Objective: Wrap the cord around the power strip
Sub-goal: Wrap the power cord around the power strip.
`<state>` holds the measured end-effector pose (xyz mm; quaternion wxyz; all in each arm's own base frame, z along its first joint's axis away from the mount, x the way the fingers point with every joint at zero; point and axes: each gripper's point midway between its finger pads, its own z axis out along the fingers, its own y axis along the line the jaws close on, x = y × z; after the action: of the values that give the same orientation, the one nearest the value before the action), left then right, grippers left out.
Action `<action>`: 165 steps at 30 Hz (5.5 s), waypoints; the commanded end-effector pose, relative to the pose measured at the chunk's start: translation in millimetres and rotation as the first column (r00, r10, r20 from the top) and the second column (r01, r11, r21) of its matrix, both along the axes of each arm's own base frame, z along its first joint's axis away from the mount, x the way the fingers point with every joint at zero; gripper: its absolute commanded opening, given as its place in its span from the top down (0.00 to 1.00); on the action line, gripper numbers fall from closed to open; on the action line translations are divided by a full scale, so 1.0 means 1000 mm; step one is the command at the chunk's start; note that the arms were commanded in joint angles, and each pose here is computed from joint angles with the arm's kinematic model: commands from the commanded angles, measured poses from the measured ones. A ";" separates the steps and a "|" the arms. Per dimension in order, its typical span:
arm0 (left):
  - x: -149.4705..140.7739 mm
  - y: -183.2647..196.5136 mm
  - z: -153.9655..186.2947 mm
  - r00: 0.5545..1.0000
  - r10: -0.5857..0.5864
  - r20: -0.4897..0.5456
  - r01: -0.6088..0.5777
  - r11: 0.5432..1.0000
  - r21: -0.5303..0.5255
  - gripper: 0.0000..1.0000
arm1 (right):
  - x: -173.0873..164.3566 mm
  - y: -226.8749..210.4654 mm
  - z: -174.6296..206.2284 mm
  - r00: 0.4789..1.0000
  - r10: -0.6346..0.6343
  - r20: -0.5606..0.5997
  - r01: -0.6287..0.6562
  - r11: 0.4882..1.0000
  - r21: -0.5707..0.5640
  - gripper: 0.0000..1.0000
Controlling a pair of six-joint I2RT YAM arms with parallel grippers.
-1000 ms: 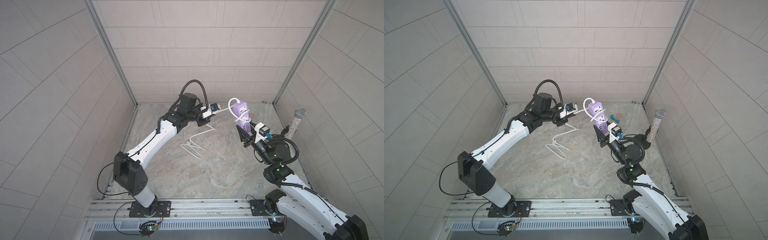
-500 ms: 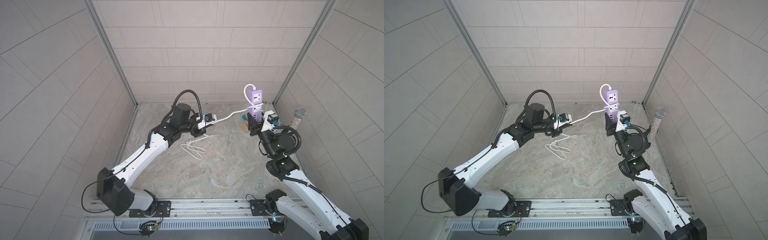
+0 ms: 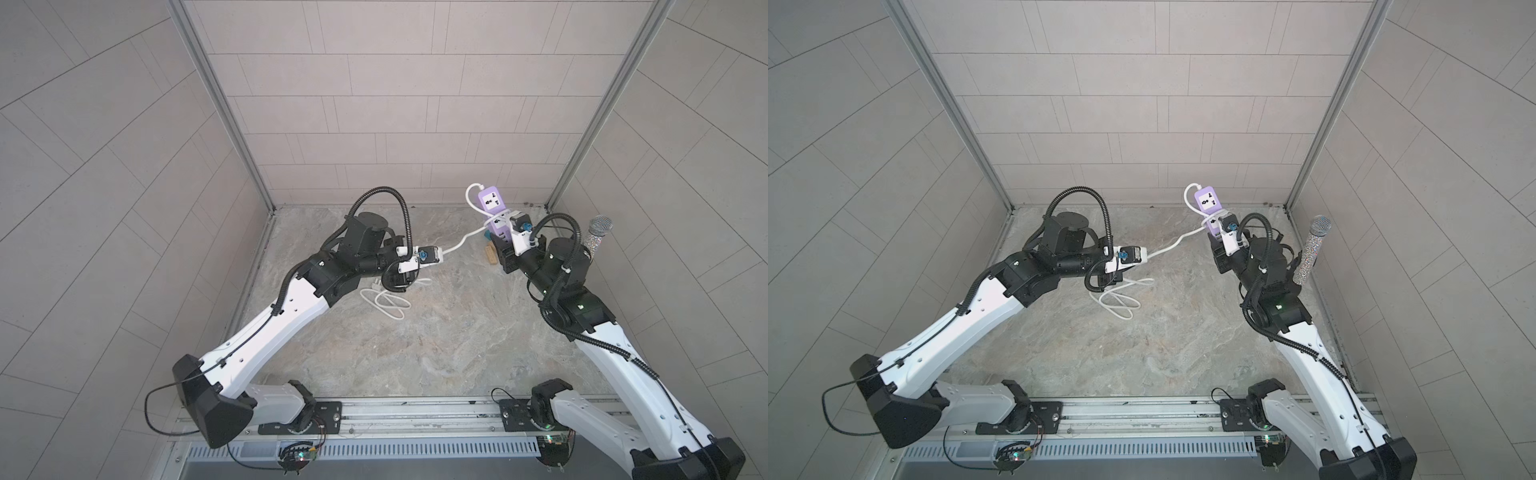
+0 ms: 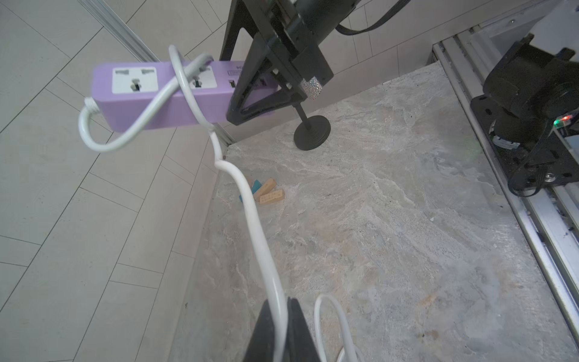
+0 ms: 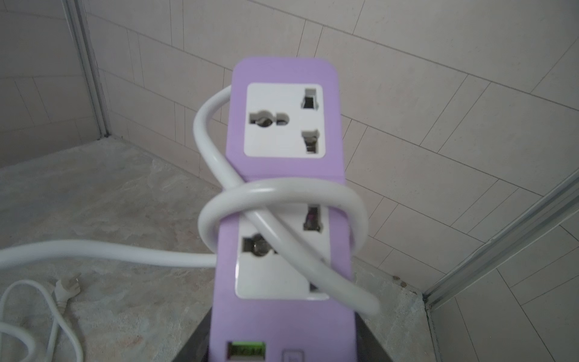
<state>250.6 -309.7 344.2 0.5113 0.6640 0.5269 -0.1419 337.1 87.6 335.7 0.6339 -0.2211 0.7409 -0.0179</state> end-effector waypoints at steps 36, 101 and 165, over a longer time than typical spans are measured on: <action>0.081 0.027 -0.004 0.920 0.071 0.385 -0.266 0.835 0.481 1.00 | -0.110 0.107 -0.102 0.770 0.613 -0.179 -0.633 0.769 -0.092 1.00; 0.059 -0.045 -0.057 0.867 -0.148 -0.476 -0.017 0.945 -0.326 0.46 | -0.116 0.083 0.048 0.775 0.346 0.528 -0.569 0.745 0.348 1.00; -0.014 -0.010 -0.018 0.988 -0.134 -0.080 0.144 0.980 0.136 1.00 | -0.046 0.056 -0.125 0.916 0.272 -0.296 -0.375 0.844 -0.384 1.00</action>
<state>233.6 -324.3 313.6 0.4255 0.6968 0.5384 -0.2088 305.6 143.9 225.7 0.5048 -0.4165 0.7556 -0.0292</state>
